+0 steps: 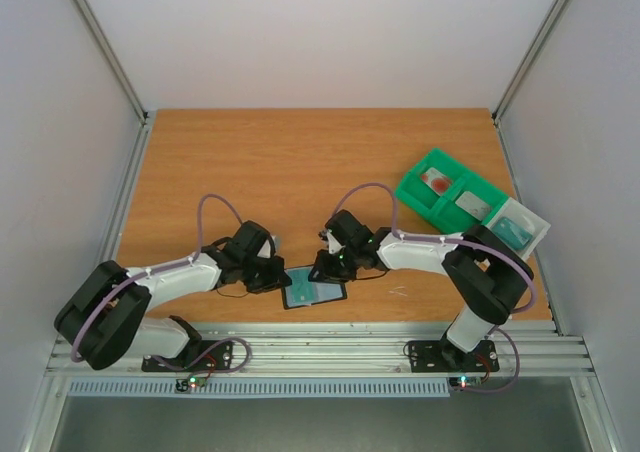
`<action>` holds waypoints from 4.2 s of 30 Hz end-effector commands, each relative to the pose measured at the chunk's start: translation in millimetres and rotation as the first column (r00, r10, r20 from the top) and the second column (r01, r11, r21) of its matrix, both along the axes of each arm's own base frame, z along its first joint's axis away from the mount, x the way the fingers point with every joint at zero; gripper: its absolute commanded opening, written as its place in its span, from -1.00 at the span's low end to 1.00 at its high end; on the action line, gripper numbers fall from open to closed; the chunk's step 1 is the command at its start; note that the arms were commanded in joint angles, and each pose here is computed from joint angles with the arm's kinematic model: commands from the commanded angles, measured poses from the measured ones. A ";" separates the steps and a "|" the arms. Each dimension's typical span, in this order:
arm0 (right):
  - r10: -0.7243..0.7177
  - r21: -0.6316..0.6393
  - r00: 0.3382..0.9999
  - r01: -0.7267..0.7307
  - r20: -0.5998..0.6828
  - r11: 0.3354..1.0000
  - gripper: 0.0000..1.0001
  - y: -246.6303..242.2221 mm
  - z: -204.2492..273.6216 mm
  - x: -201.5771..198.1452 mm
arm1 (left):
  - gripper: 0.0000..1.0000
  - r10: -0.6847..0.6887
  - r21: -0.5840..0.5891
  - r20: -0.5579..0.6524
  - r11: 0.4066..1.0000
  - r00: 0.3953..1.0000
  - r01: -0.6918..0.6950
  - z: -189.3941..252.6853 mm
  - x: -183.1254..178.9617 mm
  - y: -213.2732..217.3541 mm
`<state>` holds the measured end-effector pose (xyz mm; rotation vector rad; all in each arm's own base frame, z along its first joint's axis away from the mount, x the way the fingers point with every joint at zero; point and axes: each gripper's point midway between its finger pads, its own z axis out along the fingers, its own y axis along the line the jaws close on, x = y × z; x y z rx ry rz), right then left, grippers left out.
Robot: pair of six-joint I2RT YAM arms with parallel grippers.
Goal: Take the credit cards out of the card holder
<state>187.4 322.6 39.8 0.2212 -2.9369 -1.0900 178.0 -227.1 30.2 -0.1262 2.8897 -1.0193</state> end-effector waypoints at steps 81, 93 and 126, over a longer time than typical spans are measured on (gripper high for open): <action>-0.071 0.153 0.982 0.044 0.176 0.987 -0.98 -35.1 78.7 2.4 | 0.31 0.039 -0.164 0.202 0.986 0.979 -0.005 84.9 11.5 -7.6; -0.195 0.394 0.962 0.107 0.191 0.913 -0.98 -29.9 153.2 1.4 | 0.29 0.135 -0.462 0.293 0.887 0.946 0.016 149.2 10.3 -22.7; -0.060 0.368 0.913 -0.102 0.403 0.924 -0.44 -41.9 200.8 -18.1 | -0.99 0.107 -0.609 0.482 0.754 0.870 0.245 211.0 -17.3 -24.3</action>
